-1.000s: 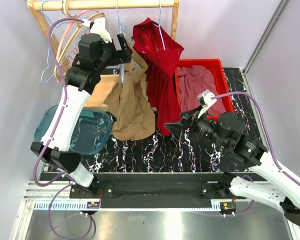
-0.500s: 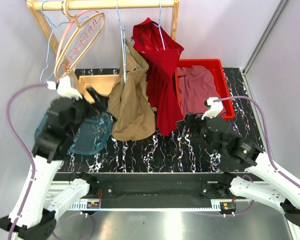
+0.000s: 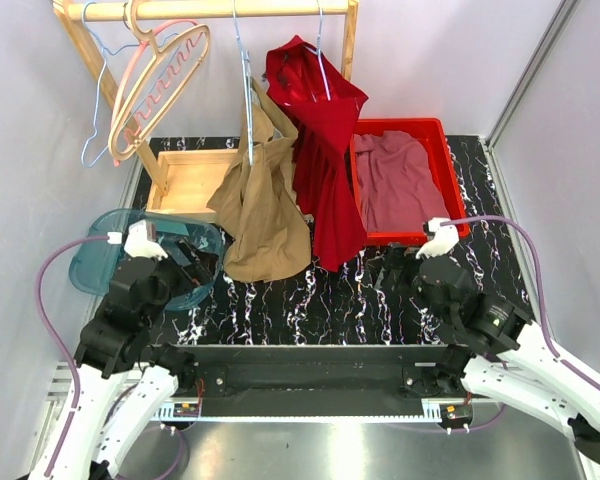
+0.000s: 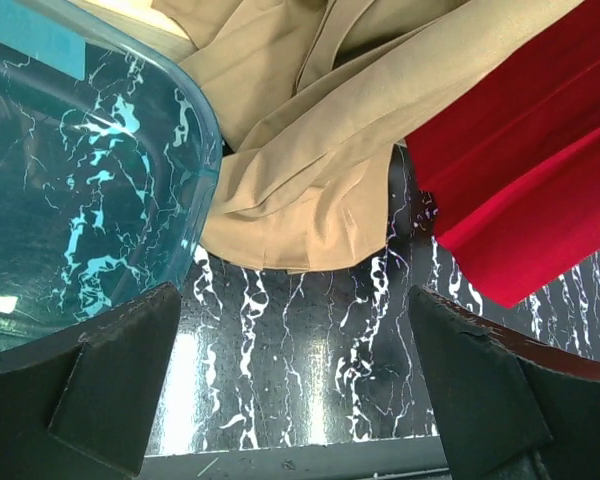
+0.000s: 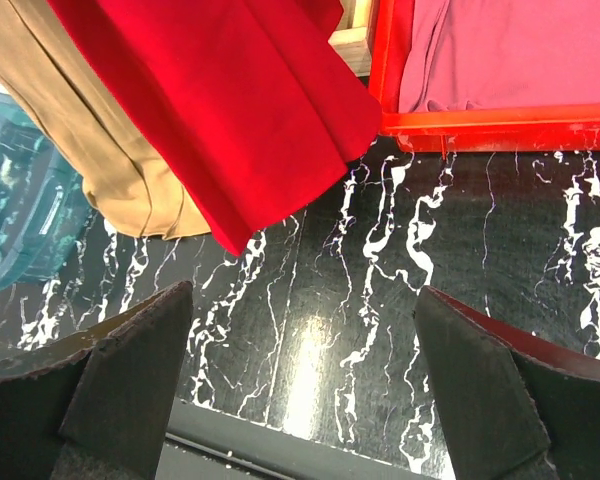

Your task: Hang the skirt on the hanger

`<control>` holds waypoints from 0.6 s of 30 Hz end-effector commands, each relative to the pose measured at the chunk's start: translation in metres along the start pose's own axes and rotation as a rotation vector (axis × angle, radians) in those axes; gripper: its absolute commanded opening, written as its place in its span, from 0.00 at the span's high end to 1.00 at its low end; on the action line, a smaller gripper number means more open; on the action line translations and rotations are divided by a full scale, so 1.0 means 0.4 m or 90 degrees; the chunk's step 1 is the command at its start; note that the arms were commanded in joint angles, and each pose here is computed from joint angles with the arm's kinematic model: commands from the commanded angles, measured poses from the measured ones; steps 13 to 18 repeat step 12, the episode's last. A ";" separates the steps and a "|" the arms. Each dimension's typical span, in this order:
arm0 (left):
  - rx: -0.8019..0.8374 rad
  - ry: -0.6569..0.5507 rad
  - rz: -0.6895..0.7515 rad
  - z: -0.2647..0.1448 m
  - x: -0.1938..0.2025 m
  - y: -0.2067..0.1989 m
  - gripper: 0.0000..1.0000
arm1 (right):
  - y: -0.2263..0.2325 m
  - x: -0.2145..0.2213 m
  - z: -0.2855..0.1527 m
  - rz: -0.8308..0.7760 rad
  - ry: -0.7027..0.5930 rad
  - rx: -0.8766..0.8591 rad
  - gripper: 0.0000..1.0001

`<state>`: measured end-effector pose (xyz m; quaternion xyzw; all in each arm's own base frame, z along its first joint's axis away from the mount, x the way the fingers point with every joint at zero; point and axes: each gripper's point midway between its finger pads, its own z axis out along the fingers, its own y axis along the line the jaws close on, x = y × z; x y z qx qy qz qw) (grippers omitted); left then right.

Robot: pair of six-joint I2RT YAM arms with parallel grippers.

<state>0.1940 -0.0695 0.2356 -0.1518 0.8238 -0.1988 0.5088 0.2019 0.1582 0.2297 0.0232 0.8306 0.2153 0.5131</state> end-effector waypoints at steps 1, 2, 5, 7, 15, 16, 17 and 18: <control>0.005 0.017 -0.011 0.020 0.025 0.001 0.01 | -0.009 -0.001 -0.005 0.023 -0.011 0.009 0.00; 0.004 0.019 -0.014 0.022 0.028 0.002 0.01 | -0.014 0.001 -0.004 0.022 -0.010 0.013 0.00; -0.003 0.017 -0.012 0.024 0.030 0.009 0.01 | -0.019 0.011 -0.006 0.017 -0.002 0.015 0.00; -0.010 0.012 -0.012 0.024 0.030 0.016 0.01 | -0.023 0.014 -0.005 0.016 -0.002 0.018 0.00; -0.014 0.010 -0.022 0.022 0.035 0.021 0.01 | -0.039 0.037 0.006 0.013 0.006 0.036 0.00; -0.014 0.010 -0.022 0.022 0.035 0.021 0.01 | -0.039 0.037 0.006 0.013 0.006 0.036 0.00; -0.014 0.010 -0.022 0.022 0.035 0.021 0.01 | -0.039 0.037 0.006 0.013 0.006 0.036 0.00; -0.014 0.010 -0.022 0.022 0.035 0.021 0.01 | -0.039 0.037 0.006 0.013 0.006 0.036 0.00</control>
